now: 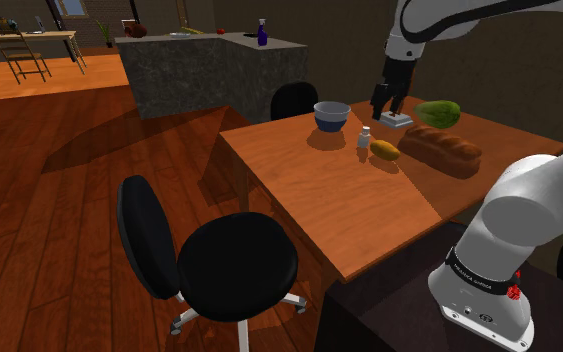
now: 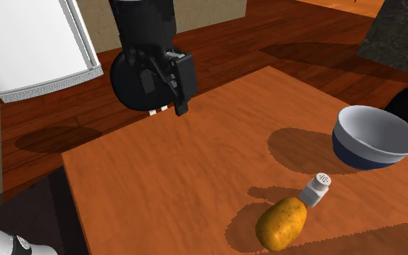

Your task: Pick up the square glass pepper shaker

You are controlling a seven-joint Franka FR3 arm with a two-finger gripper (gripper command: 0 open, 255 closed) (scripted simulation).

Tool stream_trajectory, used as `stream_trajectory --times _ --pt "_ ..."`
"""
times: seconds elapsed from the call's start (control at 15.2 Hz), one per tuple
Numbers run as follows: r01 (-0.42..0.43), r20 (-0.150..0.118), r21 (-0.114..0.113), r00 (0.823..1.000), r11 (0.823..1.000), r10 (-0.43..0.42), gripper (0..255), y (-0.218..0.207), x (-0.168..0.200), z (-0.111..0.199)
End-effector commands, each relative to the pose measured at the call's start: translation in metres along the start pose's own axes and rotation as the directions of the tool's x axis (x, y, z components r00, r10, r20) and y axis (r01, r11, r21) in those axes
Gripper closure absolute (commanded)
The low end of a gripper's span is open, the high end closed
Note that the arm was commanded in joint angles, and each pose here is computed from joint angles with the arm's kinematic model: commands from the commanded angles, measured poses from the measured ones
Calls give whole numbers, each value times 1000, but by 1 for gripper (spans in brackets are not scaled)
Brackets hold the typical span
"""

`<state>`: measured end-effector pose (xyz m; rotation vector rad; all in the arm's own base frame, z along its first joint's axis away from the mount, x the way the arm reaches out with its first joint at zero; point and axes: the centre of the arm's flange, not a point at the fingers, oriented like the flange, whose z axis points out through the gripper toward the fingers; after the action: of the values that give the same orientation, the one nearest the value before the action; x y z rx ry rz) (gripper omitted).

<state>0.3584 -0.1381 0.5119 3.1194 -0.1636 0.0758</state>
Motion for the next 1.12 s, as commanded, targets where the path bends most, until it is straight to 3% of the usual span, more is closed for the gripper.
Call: stream_trajectory --times 0.0,1.06 --pt "-9 -14 0 1000 1000 9 0 20 12 15" --pt "-81 -107 9 991 997 81 0 164 101 130"
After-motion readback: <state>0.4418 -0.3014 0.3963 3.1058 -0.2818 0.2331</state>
